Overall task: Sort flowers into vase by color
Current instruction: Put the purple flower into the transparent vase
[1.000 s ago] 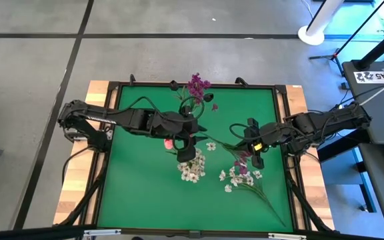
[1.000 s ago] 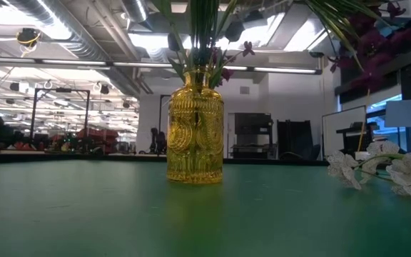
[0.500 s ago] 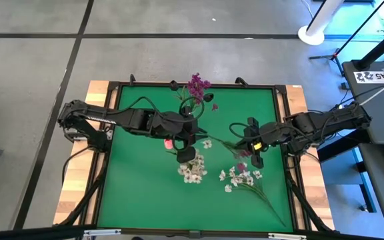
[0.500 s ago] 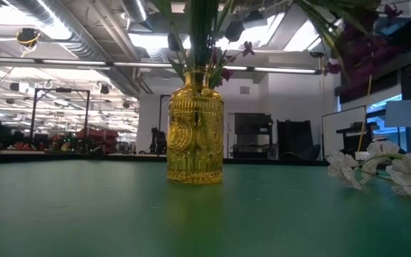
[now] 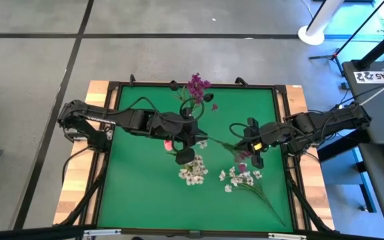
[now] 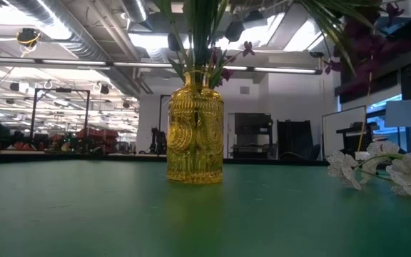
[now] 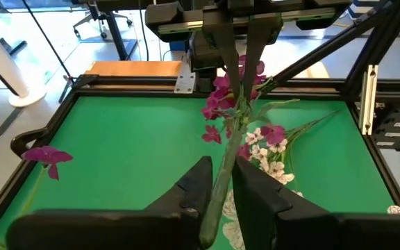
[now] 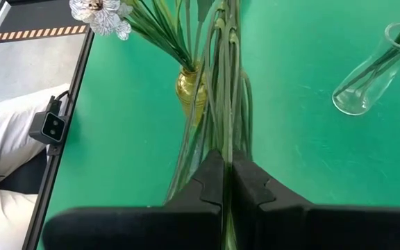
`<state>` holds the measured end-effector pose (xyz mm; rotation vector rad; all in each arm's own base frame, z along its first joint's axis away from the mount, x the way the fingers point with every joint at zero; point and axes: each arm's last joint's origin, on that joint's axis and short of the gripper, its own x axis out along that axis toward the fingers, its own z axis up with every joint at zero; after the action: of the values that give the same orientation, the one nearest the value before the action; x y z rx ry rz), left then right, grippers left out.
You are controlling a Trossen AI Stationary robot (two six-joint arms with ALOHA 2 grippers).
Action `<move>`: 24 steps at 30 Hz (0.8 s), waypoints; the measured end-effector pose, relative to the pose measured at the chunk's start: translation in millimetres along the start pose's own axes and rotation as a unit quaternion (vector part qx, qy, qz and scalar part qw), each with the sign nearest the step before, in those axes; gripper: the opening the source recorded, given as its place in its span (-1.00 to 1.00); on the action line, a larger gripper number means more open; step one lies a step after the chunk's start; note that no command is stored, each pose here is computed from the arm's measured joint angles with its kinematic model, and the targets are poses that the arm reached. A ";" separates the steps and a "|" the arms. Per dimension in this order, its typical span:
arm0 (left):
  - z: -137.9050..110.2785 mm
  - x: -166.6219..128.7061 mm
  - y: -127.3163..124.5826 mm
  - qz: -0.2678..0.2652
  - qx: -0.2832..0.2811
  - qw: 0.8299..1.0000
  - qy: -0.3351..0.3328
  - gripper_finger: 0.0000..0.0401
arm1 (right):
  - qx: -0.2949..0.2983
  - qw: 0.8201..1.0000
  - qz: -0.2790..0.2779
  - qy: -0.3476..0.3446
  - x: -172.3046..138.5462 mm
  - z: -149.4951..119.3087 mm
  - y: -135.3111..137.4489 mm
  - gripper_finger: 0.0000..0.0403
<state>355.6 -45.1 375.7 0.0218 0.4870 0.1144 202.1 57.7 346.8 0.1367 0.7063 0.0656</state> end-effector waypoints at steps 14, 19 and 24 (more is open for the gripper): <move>0.9 -0.1 -0.6 -0.001 -0.001 1.000 -0.005 -0.52 | 0.000 1.000 0.000 0.000 0.0 0.0 0.0 -0.97; 3.8 -0.2 -0.8 -0.003 -0.004 1.000 -0.020 -0.51 | 0.000 1.000 0.000 0.000 0.0 0.0 0.0 -0.97; 4.1 -0.2 -0.9 -0.003 -0.004 1.000 -0.021 -0.57 | 0.000 1.000 0.000 0.000 0.0 -0.1 0.0 -0.97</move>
<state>357.4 -45.9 379.3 0.0140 0.4452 0.1098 202.1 57.7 346.8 0.1368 0.7069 0.0658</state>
